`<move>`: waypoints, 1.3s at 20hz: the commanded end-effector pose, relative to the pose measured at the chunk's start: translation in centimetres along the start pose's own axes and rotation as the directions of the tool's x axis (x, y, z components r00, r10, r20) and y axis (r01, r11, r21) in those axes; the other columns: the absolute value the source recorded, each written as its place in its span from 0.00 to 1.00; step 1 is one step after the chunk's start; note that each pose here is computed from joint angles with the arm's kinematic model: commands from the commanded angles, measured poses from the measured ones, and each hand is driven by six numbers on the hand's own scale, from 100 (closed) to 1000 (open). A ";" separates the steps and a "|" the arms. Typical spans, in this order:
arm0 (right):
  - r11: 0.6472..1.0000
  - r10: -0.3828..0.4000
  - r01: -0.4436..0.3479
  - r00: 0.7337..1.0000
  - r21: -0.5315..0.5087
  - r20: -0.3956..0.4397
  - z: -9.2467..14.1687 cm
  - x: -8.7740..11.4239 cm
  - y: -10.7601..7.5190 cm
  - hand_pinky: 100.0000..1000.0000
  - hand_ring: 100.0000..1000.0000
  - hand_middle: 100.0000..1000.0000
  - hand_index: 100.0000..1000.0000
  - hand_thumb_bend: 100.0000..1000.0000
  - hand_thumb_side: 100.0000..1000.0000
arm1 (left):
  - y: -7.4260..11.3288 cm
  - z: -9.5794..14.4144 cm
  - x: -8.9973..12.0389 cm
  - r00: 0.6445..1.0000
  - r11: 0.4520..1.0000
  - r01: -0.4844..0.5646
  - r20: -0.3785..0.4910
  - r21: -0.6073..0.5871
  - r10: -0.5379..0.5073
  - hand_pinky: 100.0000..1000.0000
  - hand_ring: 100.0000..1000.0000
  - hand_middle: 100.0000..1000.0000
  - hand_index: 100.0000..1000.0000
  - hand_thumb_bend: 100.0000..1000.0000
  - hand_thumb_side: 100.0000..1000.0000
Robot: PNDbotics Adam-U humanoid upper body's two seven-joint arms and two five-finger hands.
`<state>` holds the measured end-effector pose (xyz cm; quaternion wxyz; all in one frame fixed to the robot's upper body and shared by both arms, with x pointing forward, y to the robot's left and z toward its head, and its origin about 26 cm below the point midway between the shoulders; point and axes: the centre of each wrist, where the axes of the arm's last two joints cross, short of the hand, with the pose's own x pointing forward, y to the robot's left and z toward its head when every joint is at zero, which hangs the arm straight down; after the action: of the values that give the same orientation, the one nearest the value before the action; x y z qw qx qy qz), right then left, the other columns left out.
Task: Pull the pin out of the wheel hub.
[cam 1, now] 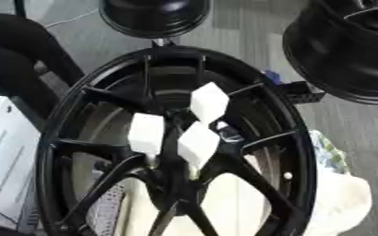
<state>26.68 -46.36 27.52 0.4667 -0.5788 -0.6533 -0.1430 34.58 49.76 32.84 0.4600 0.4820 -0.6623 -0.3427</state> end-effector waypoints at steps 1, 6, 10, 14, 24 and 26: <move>0.925 0.169 -0.229 0.963 -0.303 -0.209 -0.8 1.0 -0.9 0.83 0.58 0.77 0.90 0.00 0.33 | 0.8 0.4 -0.5 0.998 0.997 0.065 -0.003 -0.050 -0.065 0.82 0.76 0.64 0.75 0.00 0.14; 0.925 0.170 -0.230 0.962 -0.303 -0.213 -0.8 0.9 -0.9 0.83 0.58 0.77 0.90 0.00 0.34 | 0.3 0.5 -0.8 0.997 0.990 0.064 0.057 -0.129 -0.057 0.88 0.87 0.78 0.90 0.00 0.37; 0.924 0.169 -0.231 0.962 -0.306 -0.215 -0.8 0.8 -1.0 0.83 0.58 0.77 0.90 0.00 0.34 | 0.7 0.6 -1.2 0.996 0.984 0.074 0.055 -0.160 -0.066 0.87 0.86 0.78 0.90 0.00 0.39; 0.923 0.169 -0.232 0.961 -0.308 -0.217 -0.9 0.7 -1.0 0.83 0.58 0.77 0.90 0.00 0.34 | 0.7 0.7 -1.6 0.996 0.983 0.082 0.036 -0.165 -0.077 0.87 0.86 0.78 0.89 0.00 0.32; 0.920 0.172 -0.235 0.961 -0.314 -0.215 -0.9 0.6 -1.1 0.83 0.58 0.77 0.90 0.00 0.33 | 0.2 0.8 -1.9 0.999 0.985 0.043 0.028 -0.169 -0.039 0.86 0.84 0.74 0.87 0.00 0.33; 0.920 0.172 -0.235 0.961 -0.314 -0.215 -0.9 0.6 -1.1 0.83 0.58 0.77 0.90 0.00 0.34 | 0.2 0.9 -1.9 0.999 0.985 0.036 0.030 -0.168 -0.031 0.86 0.84 0.74 0.87 0.00 0.33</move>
<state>26.54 -46.69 27.59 0.4636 -0.5843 -0.6495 -0.1474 34.66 51.14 30.37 0.4960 0.4327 -0.6266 -0.4174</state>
